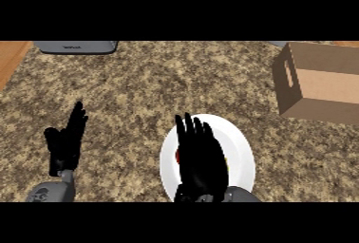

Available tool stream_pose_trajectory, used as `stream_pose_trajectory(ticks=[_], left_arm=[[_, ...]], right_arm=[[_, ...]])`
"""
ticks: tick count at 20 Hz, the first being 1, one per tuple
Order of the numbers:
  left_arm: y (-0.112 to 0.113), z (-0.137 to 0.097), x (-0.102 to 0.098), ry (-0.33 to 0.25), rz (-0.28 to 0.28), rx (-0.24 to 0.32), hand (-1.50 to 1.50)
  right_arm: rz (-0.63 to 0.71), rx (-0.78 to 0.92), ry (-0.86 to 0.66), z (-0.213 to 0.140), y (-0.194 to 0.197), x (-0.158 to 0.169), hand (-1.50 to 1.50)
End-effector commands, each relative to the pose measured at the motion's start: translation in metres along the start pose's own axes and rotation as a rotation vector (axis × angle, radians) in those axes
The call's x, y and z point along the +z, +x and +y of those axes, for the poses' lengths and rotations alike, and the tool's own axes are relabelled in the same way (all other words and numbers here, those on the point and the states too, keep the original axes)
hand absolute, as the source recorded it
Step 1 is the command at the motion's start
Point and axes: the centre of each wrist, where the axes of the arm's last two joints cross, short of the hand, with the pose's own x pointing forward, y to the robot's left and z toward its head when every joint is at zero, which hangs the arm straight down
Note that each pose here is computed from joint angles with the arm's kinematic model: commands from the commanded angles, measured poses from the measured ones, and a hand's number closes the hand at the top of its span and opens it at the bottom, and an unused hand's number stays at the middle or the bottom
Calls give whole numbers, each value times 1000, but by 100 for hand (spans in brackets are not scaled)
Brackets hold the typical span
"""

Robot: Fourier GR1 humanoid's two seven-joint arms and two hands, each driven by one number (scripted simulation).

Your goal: Pick the tomato from the plate and place it in the cardboard box

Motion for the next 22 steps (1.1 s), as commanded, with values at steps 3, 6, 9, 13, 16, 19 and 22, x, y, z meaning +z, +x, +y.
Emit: stream_pose_trajectory(ticks=[3, 6, 9, 13, 16, 19, 22], left_arm=[[-1, -1, -3, 7, 0, -5, 0], [9, 1, -7, -9, -3, -1, 0], [10, -4, -6, -8, -8, 0, 0], [-7, 8, 3, -2, -8, 1, 0], [1, 0, -5, 1, -6, -13, 0], [9, 19, -3, 5, -13, -7, 0], [-19, -2, 7, 22, -1, -13, 0]], right_arm=[[203, 14, 18, 7, 8, -2, -150], [233, 15, 31, 18, 8, -17, -150], [242, 33, 29, 11, 13, -25, -150], [257, 73, 42, 22, 13, -32, -150], [260, 80, 43, 12, 16, -36, -150], [260, 95, 67, 31, 6, -31, -150], [258, 88, 65, 19, 6, -33, -150]])
